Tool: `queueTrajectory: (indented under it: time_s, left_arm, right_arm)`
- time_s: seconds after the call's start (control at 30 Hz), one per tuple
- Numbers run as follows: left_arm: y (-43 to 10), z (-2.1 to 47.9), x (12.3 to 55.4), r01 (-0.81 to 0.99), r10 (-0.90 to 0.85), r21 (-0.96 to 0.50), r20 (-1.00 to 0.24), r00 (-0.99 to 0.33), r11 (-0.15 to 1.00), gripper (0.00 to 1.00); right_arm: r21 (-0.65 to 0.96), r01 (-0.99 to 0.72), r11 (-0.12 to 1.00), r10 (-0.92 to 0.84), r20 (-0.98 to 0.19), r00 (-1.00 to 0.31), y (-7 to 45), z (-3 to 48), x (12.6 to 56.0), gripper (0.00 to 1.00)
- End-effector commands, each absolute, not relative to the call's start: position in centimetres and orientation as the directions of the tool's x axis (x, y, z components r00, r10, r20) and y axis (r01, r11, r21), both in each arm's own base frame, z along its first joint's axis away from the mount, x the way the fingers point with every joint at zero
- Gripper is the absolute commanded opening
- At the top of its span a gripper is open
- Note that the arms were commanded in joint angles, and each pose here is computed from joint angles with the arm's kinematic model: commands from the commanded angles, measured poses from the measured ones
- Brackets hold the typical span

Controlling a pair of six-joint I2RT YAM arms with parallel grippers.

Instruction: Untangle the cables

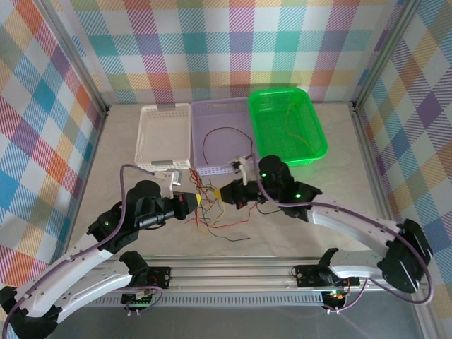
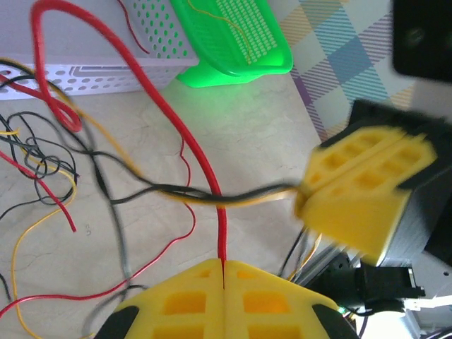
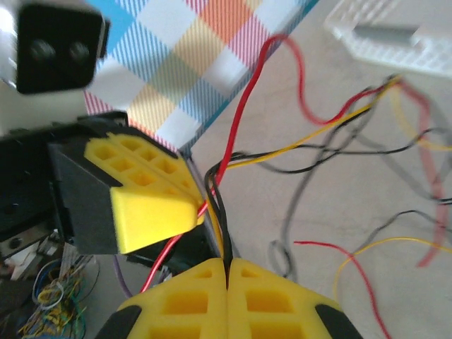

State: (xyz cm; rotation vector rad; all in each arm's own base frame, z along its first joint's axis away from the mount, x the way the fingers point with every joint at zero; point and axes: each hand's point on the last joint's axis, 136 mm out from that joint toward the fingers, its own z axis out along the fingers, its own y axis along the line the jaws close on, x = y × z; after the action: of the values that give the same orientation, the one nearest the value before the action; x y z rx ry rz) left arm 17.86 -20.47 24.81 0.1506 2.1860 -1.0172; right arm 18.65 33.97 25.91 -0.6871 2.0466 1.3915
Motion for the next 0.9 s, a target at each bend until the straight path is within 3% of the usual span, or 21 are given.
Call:
queueTrajectory:
  time_s: [0.0, 0.27, 0.4, 0.63, 0.87]
  left_arm:
    - [-19.6, 25.7, 17.3, 0.401, -0.150, -0.589, -0.672, -0.725, 0.702, 0.00]
    - [-17.9, 27.3, 16.0, 0.431, -0.086, -0.525, -0.701, -0.708, 0.733, 0.00]
    - [-16.8, 28.9, 15.9, 0.446, -0.064, -0.469, -0.740, -0.670, 0.762, 0.00]
    - [-17.8, 29.2, 16.6, 0.460, -0.055, -0.474, -0.739, -0.671, 0.751, 0.00]
    - [-22.1, 27.1, 17.5, 0.477, -0.048, -0.580, -0.666, -0.745, 0.660, 0.00]
  right_arm:
    - [0.616, -0.650, 0.446, -0.039, -0.712, -0.701, 30.0, 25.9, 20.5, 0.00]
    - [0.591, -0.444, 0.673, 0.195, -0.721, -0.665, 19.1, 27.4, 23.7, 0.00]
    - [0.589, -0.334, 0.736, 0.286, -0.717, -0.636, 14.6, 27.7, 23.8, 0.00]
    - [0.621, -0.336, 0.709, 0.310, -0.702, -0.642, 13.5, 28.1, 22.9, 0.00]
    - [0.603, -0.535, 0.592, 0.248, -0.768, -0.591, 15.6, 32.4, 20.5, 0.00]
